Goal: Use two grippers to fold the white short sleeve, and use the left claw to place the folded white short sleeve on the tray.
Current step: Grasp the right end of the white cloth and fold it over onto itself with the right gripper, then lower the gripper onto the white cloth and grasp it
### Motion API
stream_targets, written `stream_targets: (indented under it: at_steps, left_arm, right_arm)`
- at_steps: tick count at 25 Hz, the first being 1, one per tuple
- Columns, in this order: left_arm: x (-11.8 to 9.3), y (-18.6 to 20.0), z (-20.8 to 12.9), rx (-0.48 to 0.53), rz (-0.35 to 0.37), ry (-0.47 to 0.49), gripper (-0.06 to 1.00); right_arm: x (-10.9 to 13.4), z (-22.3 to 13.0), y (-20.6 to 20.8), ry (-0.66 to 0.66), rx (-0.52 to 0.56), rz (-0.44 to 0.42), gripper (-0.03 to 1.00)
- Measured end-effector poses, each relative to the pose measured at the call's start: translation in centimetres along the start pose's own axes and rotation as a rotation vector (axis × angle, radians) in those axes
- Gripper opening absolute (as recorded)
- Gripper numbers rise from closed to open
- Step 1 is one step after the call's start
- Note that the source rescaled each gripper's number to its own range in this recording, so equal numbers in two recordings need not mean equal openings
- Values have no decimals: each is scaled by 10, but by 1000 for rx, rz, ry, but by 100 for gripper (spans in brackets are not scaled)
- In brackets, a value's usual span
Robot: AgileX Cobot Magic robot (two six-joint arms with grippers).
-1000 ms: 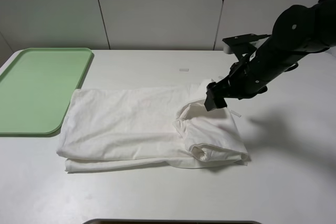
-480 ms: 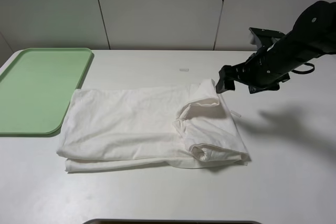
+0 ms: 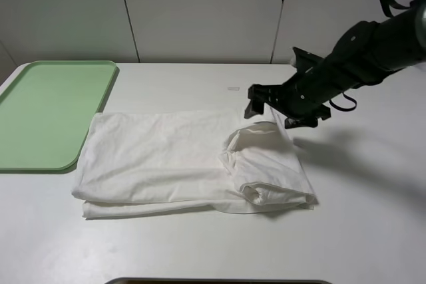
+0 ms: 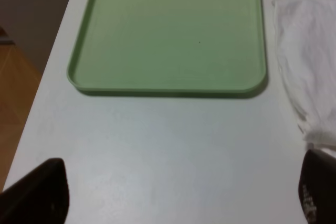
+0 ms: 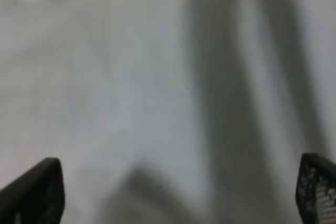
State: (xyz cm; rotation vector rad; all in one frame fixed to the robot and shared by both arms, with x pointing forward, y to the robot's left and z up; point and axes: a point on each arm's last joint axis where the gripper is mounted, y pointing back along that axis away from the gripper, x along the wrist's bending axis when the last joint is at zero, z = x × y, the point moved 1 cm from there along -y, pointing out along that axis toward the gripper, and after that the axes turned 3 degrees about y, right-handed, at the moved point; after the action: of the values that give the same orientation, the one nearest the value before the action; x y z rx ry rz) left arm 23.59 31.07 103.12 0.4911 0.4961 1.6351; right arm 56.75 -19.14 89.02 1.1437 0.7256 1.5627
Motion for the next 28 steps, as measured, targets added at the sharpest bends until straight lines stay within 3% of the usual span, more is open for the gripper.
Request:
stream_targets:
  at_steps: [3,4,8,13,18,21,24,25,28]
  left_arm:
    - [0,0,0,0,0,0,86]
    - [0,0,0,0,0,0,86]
    - [0,0,0,0,0,0,86]
    - [0,0,0,0,0,0,86]
    - [0,0,0,0,0,0,86]
    - [1,0,0,0,6,-2,86]
    - [1,0,0,-1,12,-5,86]
    - [1,0,0,-1,12,-5,86]
    - [1,0,0,-2,13,-5,86]
  right_arm:
    - [19,3,-1,37,-11,30,96]
    - [63,18,6,135,-75,103,96]
    - [96,24,12,202,-116,157,96]
    - [160,25,14,364,-163,257,96]
    - [168,23,9,425,-153,261,96]
    - [163,17,6,502,-89,240,96]
    - [153,17,5,532,-39,213,96]
    - [135,22,7,519,17,155,96]
    - [125,27,12,485,36,131,96]
